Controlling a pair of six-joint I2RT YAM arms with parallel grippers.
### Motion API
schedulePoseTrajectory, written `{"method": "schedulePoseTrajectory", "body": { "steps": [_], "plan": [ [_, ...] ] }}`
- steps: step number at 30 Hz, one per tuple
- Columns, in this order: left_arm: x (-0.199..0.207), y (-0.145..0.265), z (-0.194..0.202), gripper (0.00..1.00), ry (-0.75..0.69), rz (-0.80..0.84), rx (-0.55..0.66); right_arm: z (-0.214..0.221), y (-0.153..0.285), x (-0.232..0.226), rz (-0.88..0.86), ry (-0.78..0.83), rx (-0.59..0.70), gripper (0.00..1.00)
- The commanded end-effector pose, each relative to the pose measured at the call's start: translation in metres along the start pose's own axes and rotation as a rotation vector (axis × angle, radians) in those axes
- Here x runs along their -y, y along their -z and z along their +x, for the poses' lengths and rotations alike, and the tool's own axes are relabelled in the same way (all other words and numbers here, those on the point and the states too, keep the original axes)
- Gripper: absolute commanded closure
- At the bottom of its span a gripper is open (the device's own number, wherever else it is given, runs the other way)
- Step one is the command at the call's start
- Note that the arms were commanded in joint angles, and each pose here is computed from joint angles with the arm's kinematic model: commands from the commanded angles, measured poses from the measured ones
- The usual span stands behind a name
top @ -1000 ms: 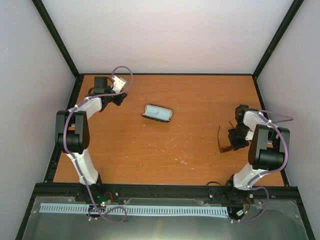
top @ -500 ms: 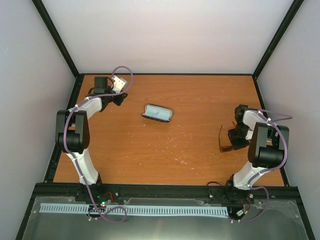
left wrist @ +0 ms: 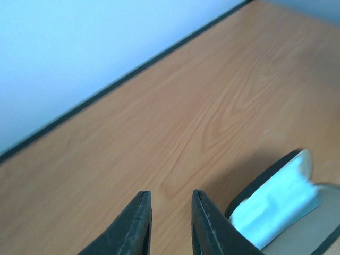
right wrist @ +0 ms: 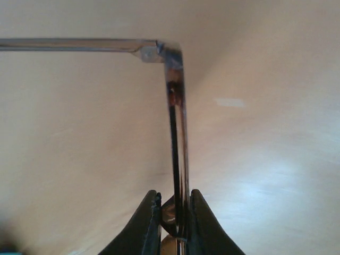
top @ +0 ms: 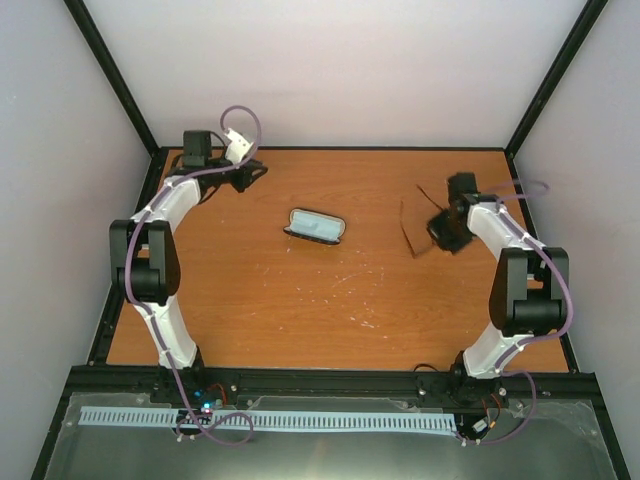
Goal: Organize the sunglasses
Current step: Pick up the sunglasses from the center of the board.
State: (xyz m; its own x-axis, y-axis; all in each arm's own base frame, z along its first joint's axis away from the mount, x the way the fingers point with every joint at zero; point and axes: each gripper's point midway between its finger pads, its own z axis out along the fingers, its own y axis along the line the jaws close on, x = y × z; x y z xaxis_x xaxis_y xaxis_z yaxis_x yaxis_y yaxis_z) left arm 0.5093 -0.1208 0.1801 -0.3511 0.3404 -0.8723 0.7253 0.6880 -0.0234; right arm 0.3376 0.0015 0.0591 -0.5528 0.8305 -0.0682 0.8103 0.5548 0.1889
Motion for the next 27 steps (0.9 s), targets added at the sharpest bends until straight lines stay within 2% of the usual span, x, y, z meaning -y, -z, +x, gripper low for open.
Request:
{"method": "schedulePoseTrajectory", "body": {
  "steps": [1,4,7,19,23,27],
  "plan": [
    [0.048,0.026,-0.074,0.79,-0.008,0.321,0.178,0.022,0.061,-0.140,-0.526,0.410,0.068,0.97],
    [0.073,0.047,-0.106,0.83,-0.031,0.465,0.247,0.047,0.088,-0.187,-0.805,0.536,0.037,0.97],
    [0.098,0.066,-0.125,0.84,-0.078,0.544,0.284,0.064,0.099,-0.213,-0.940,0.610,-0.004,0.97],
    [0.228,0.104,-0.133,0.84,-0.197,0.751,0.311,0.103,0.130,-0.292,-1.100,0.814,-0.137,0.97],
    [0.245,0.097,-0.139,0.84,-0.223,0.756,0.310,0.143,0.148,-0.306,-1.153,0.902,-0.185,0.97],
    [0.242,0.090,-0.147,0.84,-0.220,0.736,0.323,0.174,0.171,-0.306,-1.182,0.980,-0.202,0.97]
  ]
}}
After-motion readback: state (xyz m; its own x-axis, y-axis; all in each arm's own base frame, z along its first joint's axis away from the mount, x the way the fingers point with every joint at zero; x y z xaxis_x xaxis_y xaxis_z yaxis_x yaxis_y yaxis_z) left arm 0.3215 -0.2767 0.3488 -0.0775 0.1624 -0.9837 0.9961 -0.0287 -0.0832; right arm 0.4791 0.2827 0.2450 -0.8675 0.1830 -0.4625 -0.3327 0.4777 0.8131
